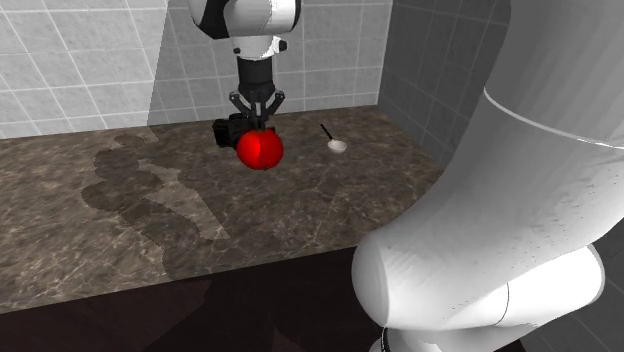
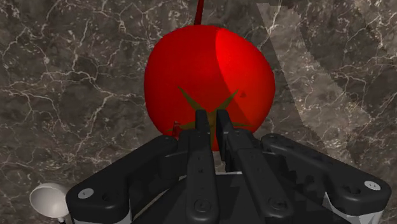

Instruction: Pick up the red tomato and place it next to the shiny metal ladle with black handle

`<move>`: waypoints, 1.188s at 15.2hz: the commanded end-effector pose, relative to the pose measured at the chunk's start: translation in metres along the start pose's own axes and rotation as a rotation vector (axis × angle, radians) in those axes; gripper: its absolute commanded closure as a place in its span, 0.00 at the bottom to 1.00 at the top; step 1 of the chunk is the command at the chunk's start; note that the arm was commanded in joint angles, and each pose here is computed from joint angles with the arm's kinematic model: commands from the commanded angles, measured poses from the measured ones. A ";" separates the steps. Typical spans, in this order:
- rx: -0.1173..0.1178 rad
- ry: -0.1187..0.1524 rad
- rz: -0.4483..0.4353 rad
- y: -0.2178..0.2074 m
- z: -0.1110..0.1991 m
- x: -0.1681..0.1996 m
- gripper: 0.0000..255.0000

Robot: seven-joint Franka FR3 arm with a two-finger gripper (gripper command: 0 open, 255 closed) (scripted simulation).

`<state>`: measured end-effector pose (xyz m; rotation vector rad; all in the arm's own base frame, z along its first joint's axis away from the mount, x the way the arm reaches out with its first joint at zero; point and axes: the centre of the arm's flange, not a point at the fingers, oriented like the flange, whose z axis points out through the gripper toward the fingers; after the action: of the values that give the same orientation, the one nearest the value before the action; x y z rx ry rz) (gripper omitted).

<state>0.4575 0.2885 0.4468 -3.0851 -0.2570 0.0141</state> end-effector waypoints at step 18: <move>0.000 0.000 -0.001 0.227 -0.012 0.102 1.00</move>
<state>0.5855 0.0926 0.4461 -3.0844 -0.2570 0.0142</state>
